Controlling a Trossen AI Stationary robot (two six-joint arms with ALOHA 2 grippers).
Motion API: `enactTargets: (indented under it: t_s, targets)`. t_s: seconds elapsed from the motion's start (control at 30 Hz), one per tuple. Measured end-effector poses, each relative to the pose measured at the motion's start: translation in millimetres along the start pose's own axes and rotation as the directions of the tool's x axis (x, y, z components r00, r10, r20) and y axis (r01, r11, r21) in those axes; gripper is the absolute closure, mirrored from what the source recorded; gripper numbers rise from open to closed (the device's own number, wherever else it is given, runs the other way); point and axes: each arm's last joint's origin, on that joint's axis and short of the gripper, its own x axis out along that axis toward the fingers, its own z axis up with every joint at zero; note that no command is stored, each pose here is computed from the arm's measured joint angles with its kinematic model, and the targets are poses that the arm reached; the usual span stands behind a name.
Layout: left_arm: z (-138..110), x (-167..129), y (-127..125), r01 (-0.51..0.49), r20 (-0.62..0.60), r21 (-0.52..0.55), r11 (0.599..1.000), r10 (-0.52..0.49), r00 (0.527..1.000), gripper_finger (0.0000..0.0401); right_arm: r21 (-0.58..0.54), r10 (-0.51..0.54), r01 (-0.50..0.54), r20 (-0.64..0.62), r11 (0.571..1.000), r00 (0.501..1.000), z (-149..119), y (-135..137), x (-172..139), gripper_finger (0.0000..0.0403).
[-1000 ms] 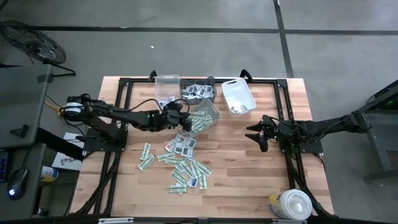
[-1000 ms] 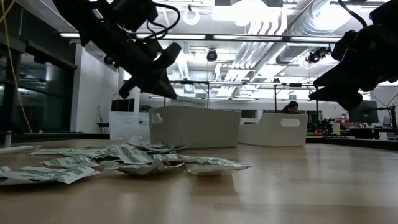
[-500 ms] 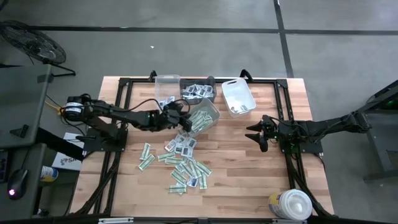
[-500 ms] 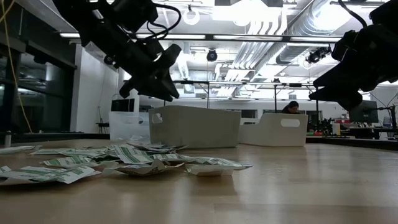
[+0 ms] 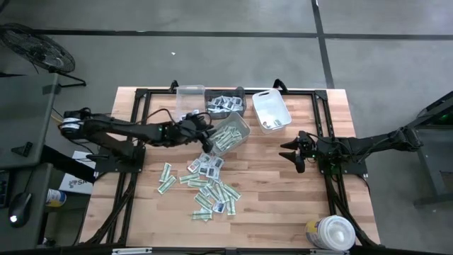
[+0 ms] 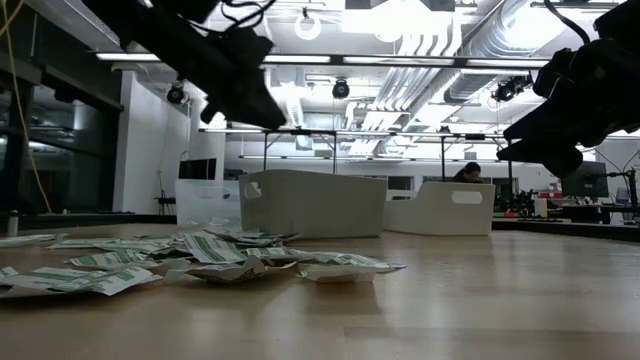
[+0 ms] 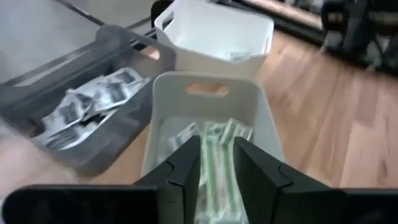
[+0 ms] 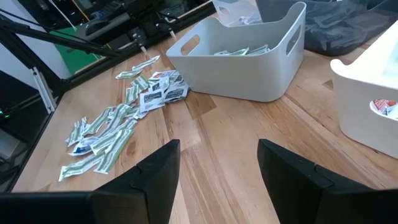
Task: Pick & Place First Aid Supplies
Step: Put the bandage pack into the gray bin
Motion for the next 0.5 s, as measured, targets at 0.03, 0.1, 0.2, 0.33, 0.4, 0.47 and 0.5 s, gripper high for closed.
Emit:
enactTargets:
  t_s: [0.03, 0.1, 0.2, 0.33, 0.4, 0.47, 0.5]
  targets:
    - [2, -5, 2, 0.001, -0.01, 0.017, 1.0, -0.001, 1.0, 0.0313, 0.0, 0.001, -0.001, 0.001, 1.0, 1.0, 0, 0, 0, 0.0195]
    - [6, -15, 5, 0.014, -0.016, 0.03, 0.999, -0.013, 1.0, 0.0327, 0.0, 0.001, -0.001, 0.001, 1.0, 1.0, 0, 0, 0, 0.0195]
    - [8, -31, 11, 0.017, -0.05, 0.045, 0.999, -0.014, 0.999, 0.0349, 0.0, 0.001, -0.001, 0.0, 1.0, 1.0, 0, 0, 0, 0.0195]
    - [9, -53, 19, 0.055, -0.121, 0.063, 0.997, -0.047, 0.992, 0.0383, 0.0, 0.001, -0.001, 0.001, 1.0, 1.0, 0, 0, 0, 0.0195]
    - [7, -63, 20, 0.086, -0.157, 0.072, 0.994, -0.074, 0.985, 0.0396, 0.0, 0.001, -0.001, 0.001, 1.0, 1.0, 0, 0, 0, 0.0195]
    - [3, -73, 21, 0.106, -0.199, 0.09, 0.99, -0.086, 0.976, 0.0397, 0.0, 0.0, 0.0, 0.0, 1.0, 1.0, 0, 0, 0, 0.0195]
    - [2, -78, 20, 0.117, -0.211, 0.097, 0.988, -0.095, 0.973, 0.0396, 0.0, 0.001, -0.001, 0.001, 1.0, 1.0, 0, 0, 0, 0.0195]
